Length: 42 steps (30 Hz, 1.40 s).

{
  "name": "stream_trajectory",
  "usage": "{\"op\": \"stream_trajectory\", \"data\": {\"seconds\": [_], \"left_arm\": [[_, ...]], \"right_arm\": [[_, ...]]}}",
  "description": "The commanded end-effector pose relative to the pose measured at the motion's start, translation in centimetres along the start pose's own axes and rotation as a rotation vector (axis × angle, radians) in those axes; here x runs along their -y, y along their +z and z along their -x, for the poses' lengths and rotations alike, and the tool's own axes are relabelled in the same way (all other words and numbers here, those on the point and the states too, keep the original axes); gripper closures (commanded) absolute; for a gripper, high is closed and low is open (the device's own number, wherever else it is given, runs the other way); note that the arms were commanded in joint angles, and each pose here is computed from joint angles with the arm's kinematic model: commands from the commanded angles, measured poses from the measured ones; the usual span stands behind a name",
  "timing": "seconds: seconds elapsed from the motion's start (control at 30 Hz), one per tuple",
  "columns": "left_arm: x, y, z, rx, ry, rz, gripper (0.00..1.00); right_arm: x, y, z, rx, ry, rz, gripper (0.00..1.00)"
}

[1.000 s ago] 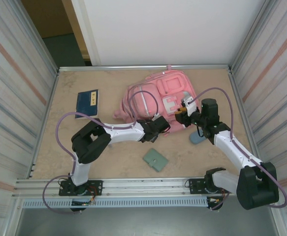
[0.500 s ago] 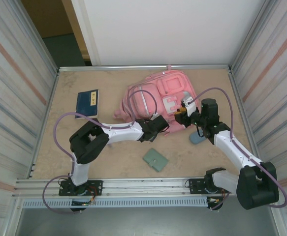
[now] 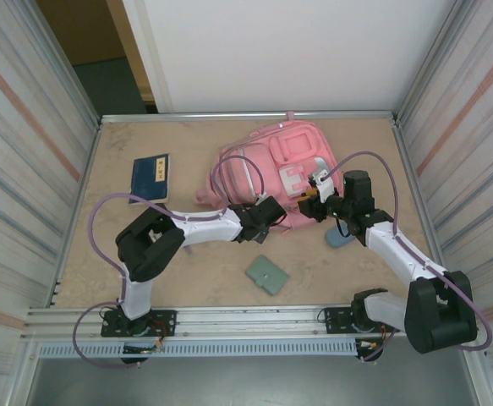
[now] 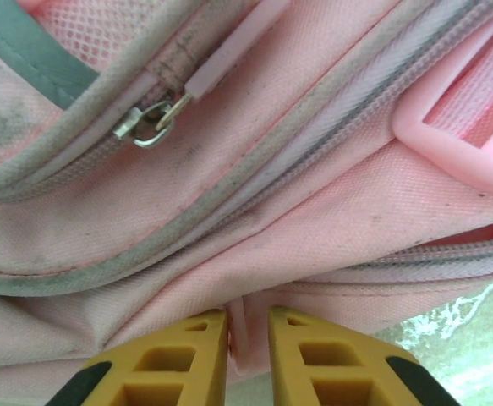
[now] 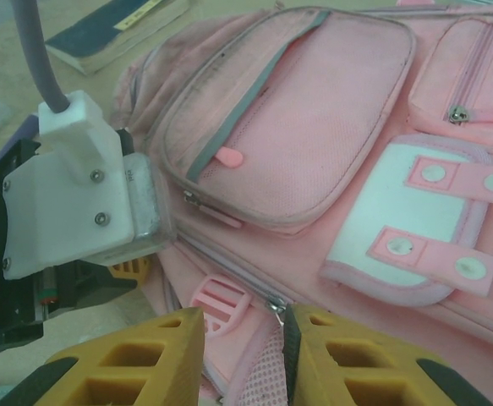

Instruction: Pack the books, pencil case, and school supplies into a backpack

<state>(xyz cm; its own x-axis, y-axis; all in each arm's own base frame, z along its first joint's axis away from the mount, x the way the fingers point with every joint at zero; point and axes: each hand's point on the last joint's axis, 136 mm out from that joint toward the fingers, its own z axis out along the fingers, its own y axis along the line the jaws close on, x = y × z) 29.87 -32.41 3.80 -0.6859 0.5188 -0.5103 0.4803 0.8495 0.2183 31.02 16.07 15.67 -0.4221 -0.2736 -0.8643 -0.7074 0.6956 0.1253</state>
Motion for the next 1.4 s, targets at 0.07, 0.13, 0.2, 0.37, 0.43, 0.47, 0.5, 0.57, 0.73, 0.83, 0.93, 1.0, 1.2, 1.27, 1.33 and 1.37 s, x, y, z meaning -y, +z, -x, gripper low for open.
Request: {"op": "stream_trajectory", "data": {"seconds": [0.07, 0.13, 0.2, 0.37, 0.43, 0.47, 0.5, 0.57, 0.73, 0.83, 0.93, 1.0, 1.2, 1.27, 1.33, 1.37], "left_arm": [[0.3, 1.3, -1.9, -0.066, -0.032, -0.025, 0.81], [0.1, 1.6, -2.3, -0.078, -0.04, -0.01, 0.8], [-0.2, 2.0, -2.7, -0.098, -0.053, 0.01, 0.81], [-1.5, 2.4, -3.4, -0.12, -0.073, 0.078, 0.83], [-1.9, 2.1, -3.2, -0.117, -0.077, 0.093, 0.82], [-1.9, 1.9, -3.0, -0.11, -0.081, 0.091, 0.8], [-2.0, 1.7, -2.8, -0.103, -0.088, 0.09, 0.76], [-2.1, 1.4, -2.4, -0.089, -0.093, 0.095, 0.71], [-2.5, 1.1, -1.7, -0.071, -0.108, 0.118, 0.69], [-1.9, 1.6, -1.6, -0.072, -0.102, 0.092, 0.71], [-1.3, 2.2, -1.9, -0.086, -0.097, 0.071, 0.75], [-1.1, 2.6, -2.1, -0.092, -0.094, 0.066, 0.76], [-0.7, 2.9, -2.2, -0.101, -0.087, 0.044, 0.78], [-0.6, 2.7, -2.1, -0.098, -0.085, 0.03, 0.82], [-0.4, 2.0, -1.6, -0.081, -0.084, 0.007, 0.84], [-0.3, 1.6, -1.3, -0.07, -0.088, -0.01, 0.86]], "right_arm": [[-0.3, 0.0, 0.7, 0.005, 0.011, 0.032, 0.7], [-0.3, 0.0, 0.7, 0.004, 0.012, 0.032, 0.7], [-0.3, 0.0, 0.7, 0.005, 0.014, 0.033, 0.7], [-0.3, 0.0, 0.7, 0.005, 0.015, 0.032, 0.7], [-0.3, -0.1, 0.7, 0.005, 0.017, 0.033, 0.7], [-0.4, -0.1, 0.7, 0.006, 0.015, 0.033, 0.7], [-0.4, -0.2, 0.8, 0.008, 0.013, 0.031, 0.7], [-0.3, -0.1, 0.8, 0.009, 0.011, 0.031, 0.7], [-0.4, -0.1, 0.7, 0.005, 0.012, 0.033, 0.7], [-0.4, -0.1, 0.7, 0.004, 0.012, 0.033, 0.7], [-0.4, -0.1, 0.7, 0.005, 0.011, 0.034, 0.7], [-0.4, -0.1, 0.7, 0.006, 0.01, 0.033, 0.7], [-0.4, 0.0, 0.6, 0.003, 0.013, 0.037, 0.7], [-0.4, 0.0, 0.7, 0.006, 0.016, 0.041, 0.7], [-0.6, 0.0, 0.7, 0.006, 0.019, 0.047, 0.7], [-0.7, 0.1, 0.8, 0.008, 0.025, 0.051, 0.7]]}}
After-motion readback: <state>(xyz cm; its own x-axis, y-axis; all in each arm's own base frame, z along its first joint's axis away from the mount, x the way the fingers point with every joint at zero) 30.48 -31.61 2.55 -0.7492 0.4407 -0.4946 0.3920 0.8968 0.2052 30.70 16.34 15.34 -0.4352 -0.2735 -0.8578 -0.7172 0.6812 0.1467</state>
